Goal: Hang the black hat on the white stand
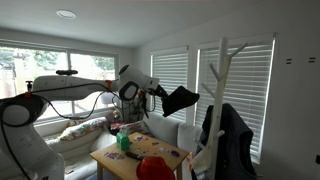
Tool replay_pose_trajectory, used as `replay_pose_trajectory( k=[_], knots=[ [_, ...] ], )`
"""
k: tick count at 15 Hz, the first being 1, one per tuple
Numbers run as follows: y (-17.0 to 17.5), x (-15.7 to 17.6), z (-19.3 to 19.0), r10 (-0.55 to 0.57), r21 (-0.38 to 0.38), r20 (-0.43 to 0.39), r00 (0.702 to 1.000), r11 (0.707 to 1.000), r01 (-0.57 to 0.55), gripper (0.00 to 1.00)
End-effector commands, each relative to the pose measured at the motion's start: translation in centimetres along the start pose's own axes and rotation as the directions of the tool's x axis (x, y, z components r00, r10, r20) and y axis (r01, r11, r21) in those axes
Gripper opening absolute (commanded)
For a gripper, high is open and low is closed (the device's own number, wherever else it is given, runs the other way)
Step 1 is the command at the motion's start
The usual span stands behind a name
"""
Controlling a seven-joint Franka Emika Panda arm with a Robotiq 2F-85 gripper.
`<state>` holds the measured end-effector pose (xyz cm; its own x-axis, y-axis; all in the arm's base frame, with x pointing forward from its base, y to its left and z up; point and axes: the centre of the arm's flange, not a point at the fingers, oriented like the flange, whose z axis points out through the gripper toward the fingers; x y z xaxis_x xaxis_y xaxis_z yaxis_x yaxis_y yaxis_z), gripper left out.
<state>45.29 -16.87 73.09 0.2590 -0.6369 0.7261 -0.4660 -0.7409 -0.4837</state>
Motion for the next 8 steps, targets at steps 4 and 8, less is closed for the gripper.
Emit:
replay_pose_trajectory(
  k=[4, 8],
  knots=[
    [-0.9, 1.0, -2.5, 0.016, 0.054, -0.182, 0.983, 0.999, -0.006, 0.02],
    [-0.9, 1.9, -4.1, 0.014, 0.047, -0.271, 0.963, 0.999, -0.001, 0.02]
  ],
)
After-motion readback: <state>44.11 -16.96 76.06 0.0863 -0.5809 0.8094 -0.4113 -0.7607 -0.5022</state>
